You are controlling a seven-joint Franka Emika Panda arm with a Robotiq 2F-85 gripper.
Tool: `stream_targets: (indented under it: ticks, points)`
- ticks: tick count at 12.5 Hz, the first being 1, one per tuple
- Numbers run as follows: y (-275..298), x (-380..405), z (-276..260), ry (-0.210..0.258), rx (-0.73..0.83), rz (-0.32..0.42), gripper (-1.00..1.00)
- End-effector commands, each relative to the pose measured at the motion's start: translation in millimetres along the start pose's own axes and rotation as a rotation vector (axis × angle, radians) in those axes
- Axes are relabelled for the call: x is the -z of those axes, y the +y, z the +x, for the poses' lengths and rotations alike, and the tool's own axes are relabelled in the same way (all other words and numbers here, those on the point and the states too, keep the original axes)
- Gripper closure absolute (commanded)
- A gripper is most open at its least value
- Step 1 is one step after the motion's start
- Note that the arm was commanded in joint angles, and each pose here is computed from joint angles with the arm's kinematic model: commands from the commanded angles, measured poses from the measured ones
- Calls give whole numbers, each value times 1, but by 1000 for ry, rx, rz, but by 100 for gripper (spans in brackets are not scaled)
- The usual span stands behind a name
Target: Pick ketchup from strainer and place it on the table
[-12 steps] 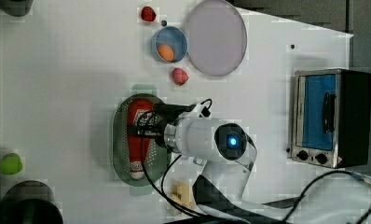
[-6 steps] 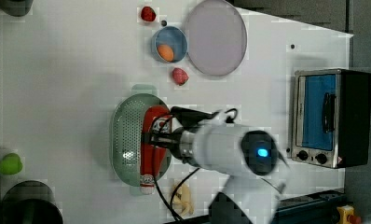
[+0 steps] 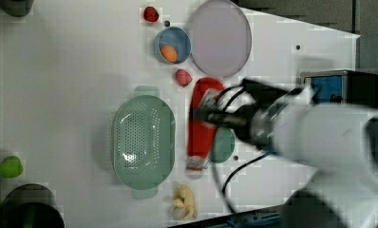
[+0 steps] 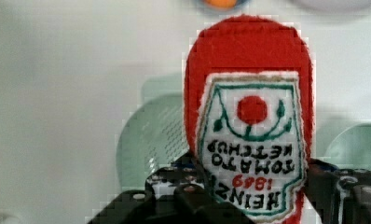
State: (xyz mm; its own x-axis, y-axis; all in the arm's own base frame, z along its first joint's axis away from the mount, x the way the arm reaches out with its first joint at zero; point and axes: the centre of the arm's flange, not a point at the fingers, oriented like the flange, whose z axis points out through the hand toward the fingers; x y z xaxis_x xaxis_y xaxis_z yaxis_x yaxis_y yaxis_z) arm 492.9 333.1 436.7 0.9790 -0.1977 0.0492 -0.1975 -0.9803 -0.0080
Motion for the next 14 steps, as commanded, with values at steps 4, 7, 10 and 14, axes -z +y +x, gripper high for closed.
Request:
stream_targets:
  ticks: [4,7,10,14]
  points:
    - [211,-4,151,-56,-49,-55,-19]
    - [288,-9,175,-58,-52,-75,-19]
    - [342,-27,178,-89,-124,-99,-19]
    - [368,-79,163,-60,-156,-91,-19]
